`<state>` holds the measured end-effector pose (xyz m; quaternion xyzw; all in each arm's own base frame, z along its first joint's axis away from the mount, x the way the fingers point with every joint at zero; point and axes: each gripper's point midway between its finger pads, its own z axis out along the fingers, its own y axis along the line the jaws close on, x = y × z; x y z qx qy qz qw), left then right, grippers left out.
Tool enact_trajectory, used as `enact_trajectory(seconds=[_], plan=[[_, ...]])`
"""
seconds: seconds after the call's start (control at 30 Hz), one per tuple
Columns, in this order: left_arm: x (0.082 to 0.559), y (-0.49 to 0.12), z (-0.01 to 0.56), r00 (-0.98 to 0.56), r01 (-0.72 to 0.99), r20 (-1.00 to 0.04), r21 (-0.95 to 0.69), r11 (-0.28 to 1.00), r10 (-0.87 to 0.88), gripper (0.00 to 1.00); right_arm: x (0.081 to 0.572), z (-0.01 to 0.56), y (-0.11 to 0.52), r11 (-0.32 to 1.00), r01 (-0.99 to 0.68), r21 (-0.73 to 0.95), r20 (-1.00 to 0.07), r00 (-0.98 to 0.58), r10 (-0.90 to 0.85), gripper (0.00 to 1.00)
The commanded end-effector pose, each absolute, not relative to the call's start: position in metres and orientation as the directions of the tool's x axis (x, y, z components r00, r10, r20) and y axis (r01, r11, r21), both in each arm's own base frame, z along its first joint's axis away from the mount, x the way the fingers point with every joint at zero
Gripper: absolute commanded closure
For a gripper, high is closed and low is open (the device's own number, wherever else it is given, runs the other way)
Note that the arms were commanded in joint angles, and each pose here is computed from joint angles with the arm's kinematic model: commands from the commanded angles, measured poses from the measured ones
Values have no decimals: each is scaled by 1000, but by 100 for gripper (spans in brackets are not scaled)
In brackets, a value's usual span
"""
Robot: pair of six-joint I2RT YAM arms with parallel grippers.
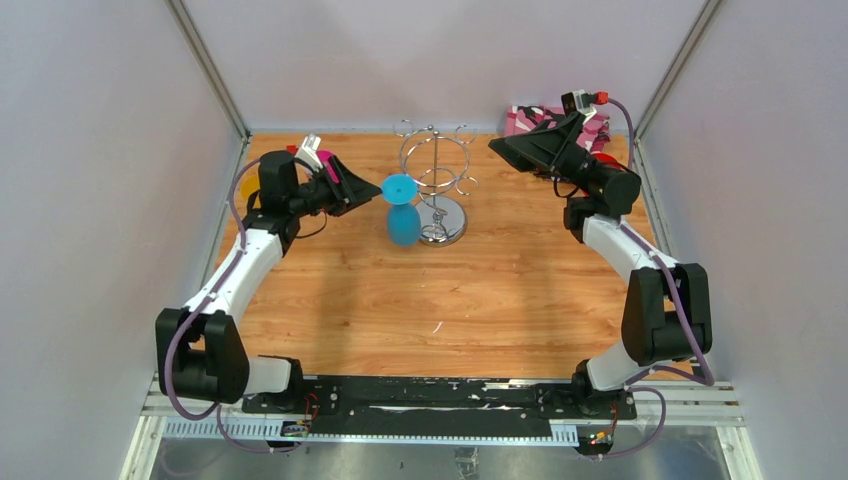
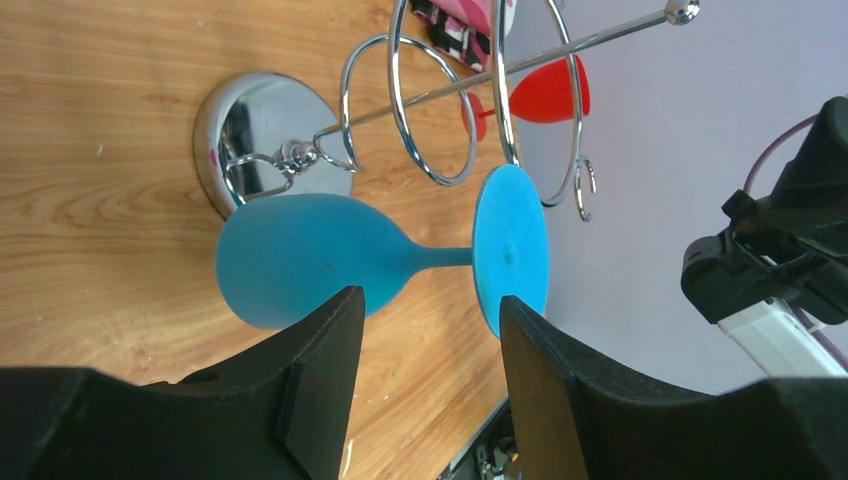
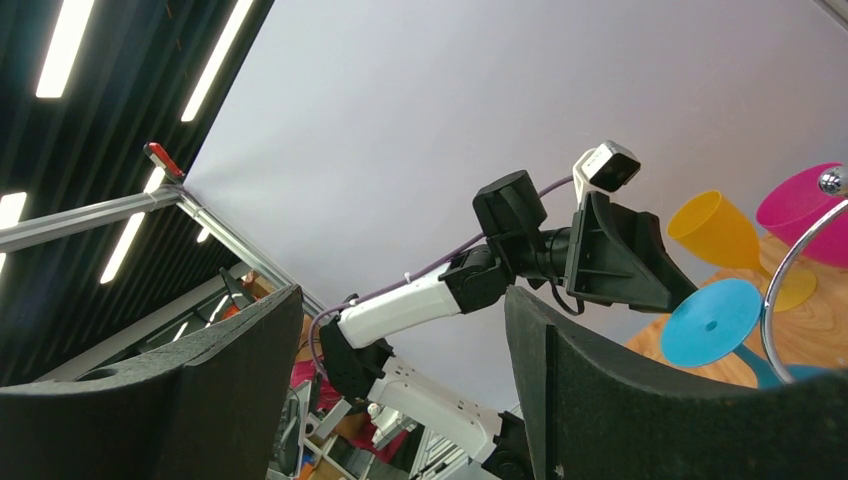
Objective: Take the wine glass off the wine glass rack
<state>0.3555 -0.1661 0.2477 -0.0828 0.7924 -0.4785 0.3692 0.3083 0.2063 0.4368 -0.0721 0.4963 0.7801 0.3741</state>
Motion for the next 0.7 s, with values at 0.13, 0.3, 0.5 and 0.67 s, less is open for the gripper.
enact_trajectory(seconds=[0.13,0.3,0.5,0.67], plan=[[359,-175,247,-710,249,-533,-802,543,-460,43,304,436,202,-225,-685,693,-512,-687,516,21],[363,-179,247,-709,257,-535,-803,538,-459,43,304,436,202,-225,-686,692,-513,-687,515,21],[371,-187,251,-714,270,-535,-805,528,-451,45,305,436,202,-224,-686,692,-515,-687,513,22],[373,-195,260,-711,291,-545,-803,519,-445,46,306,434,202,-225,-682,696,-510,-690,513,22]])
